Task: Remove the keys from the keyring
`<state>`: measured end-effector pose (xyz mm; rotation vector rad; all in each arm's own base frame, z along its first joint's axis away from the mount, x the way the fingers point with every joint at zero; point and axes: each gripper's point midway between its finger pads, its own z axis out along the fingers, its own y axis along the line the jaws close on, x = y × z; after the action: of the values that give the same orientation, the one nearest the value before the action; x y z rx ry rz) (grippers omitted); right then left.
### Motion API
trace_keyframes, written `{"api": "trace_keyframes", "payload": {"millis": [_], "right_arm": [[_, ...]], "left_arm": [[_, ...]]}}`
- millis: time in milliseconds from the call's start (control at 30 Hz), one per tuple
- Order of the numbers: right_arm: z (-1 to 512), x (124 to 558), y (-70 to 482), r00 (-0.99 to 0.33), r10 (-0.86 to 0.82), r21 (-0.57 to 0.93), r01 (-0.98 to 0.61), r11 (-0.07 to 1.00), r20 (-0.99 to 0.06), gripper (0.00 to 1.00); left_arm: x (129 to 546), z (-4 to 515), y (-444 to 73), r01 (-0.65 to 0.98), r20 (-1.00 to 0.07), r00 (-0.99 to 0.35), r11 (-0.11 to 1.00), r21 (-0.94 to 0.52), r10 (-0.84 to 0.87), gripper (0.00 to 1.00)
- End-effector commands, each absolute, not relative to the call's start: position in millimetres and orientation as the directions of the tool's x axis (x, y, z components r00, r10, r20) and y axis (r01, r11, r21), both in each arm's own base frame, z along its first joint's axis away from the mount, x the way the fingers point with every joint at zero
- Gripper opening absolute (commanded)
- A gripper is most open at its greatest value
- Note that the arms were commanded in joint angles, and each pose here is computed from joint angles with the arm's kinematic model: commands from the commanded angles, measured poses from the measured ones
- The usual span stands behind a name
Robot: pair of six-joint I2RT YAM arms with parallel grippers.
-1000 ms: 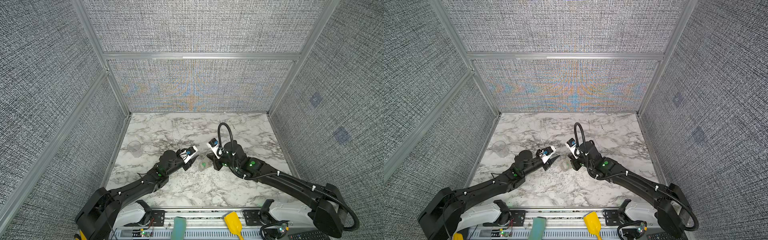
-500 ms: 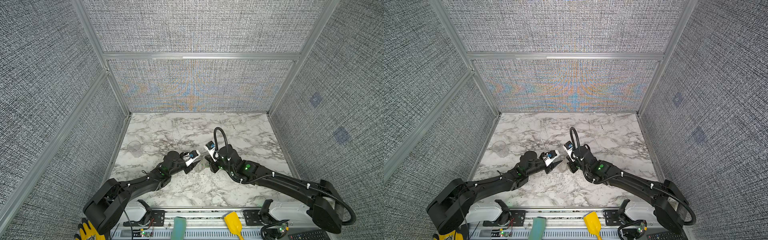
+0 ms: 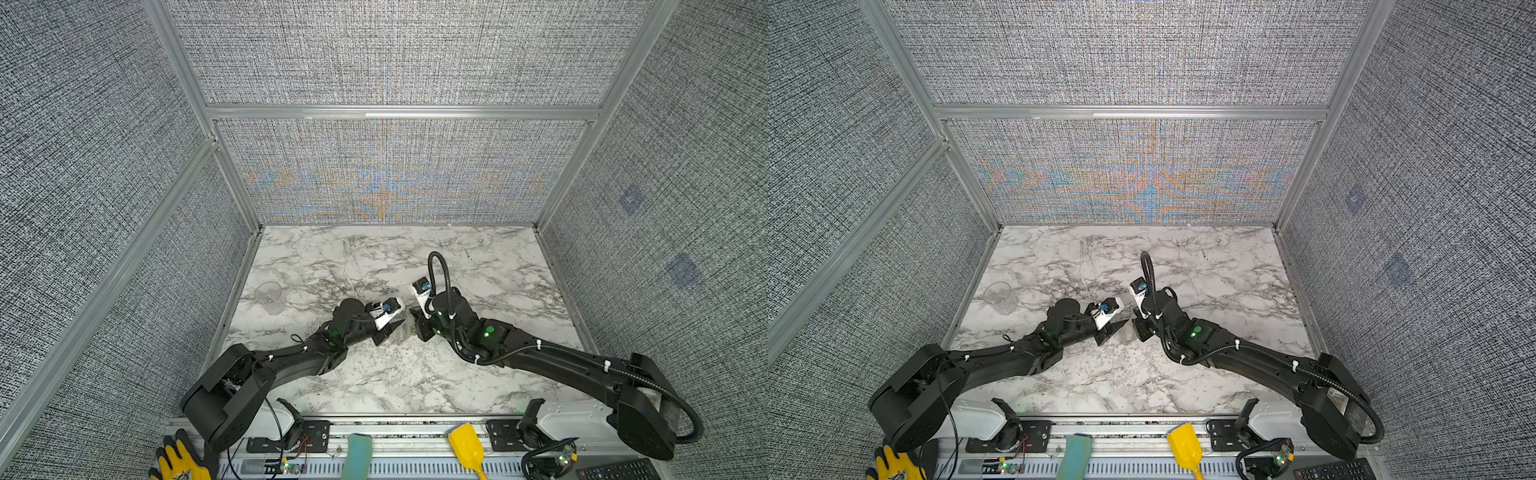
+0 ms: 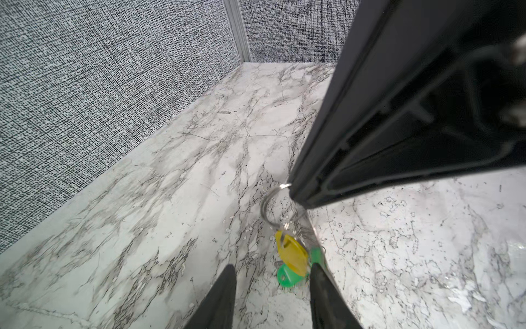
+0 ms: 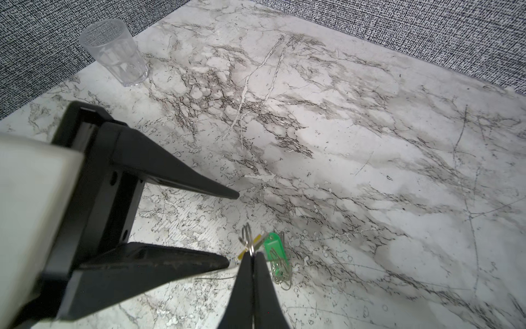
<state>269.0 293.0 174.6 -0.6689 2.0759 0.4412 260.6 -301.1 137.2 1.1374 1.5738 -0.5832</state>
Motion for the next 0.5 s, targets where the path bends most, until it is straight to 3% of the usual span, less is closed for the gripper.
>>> {"api": "trace_keyframes", "payload": {"millis": [0, 467], "right_arm": [[177.5, 271.1, 293.6, -0.469, -0.275, 0.068, -0.593, 0.802, -0.839, 0.00], [179.2, 264.0, 293.7, -0.439, -0.279, 0.070, -0.629, 0.775, -0.854, 0.00]], "left_arm": [[260.3, 148.2, -307.2, 0.894, -0.943, 0.035, 0.412, 0.178, 0.331, 0.44], [257.0, 149.2, -311.1, 0.908, -0.942, 0.043, 0.380, 0.176, 0.334, 0.44]]}}
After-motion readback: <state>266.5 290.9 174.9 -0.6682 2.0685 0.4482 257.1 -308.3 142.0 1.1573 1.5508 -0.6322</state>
